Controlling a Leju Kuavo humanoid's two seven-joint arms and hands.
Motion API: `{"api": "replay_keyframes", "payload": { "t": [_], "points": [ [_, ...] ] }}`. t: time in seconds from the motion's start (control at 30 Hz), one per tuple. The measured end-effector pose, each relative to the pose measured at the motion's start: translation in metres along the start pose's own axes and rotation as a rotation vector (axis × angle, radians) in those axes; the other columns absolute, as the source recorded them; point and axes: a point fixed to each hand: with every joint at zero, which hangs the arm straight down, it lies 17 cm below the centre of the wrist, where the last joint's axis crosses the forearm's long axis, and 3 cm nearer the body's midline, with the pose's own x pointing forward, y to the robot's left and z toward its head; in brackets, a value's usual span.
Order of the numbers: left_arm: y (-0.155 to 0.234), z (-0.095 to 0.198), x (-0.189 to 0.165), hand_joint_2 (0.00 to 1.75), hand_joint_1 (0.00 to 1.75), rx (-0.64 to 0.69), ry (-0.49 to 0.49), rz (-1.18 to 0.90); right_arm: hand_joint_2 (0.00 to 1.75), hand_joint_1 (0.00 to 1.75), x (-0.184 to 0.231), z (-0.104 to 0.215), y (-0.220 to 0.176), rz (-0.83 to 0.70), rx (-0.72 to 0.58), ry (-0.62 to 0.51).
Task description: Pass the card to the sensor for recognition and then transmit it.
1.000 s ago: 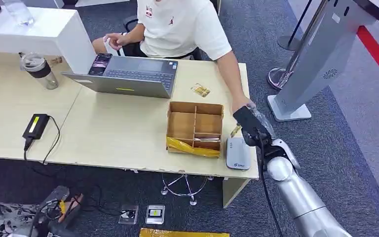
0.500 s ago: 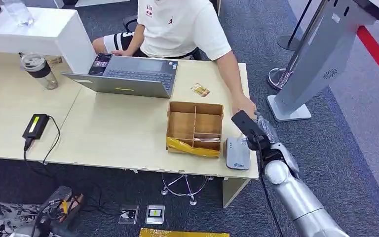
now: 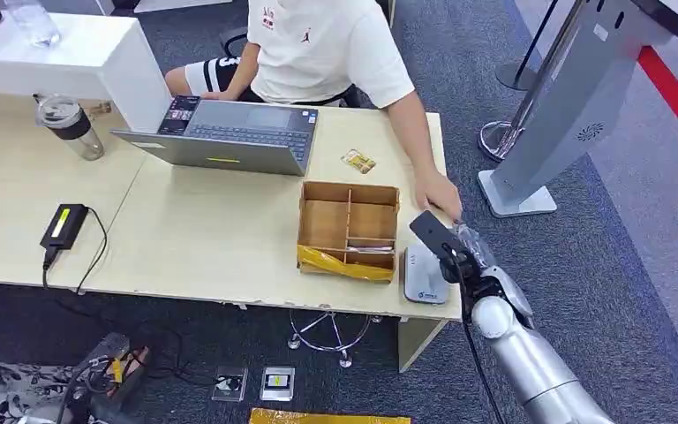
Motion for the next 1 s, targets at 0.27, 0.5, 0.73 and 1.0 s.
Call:
{"api": "replay_keyframes", "payload": {
  "t": [0.27,0.5,0.73,1.0],
  "points": [
    [0.001,0.000,0.003,1.75,0.00,0.004,-0.003,-0.009,1.75,1.75,-0.006,0.003,0.010,-0.003,0.035,0.024],
    [0.003,0.000,0.006,1.75,0.00,0.009,-0.005,-0.014,1.75,1.75,-0.012,0.006,0.019,0.005,0.064,0.047],
    [0.002,0.000,0.009,1.75,0.00,0.008,-0.005,-0.019,1.75,1.75,-0.015,0.007,0.021,0.009,0.078,0.062],
    [0.003,0.000,0.012,1.75,0.00,0.009,-0.008,-0.027,1.75,1.75,-0.017,0.008,0.025,0.016,0.098,0.075]
  ]
}}
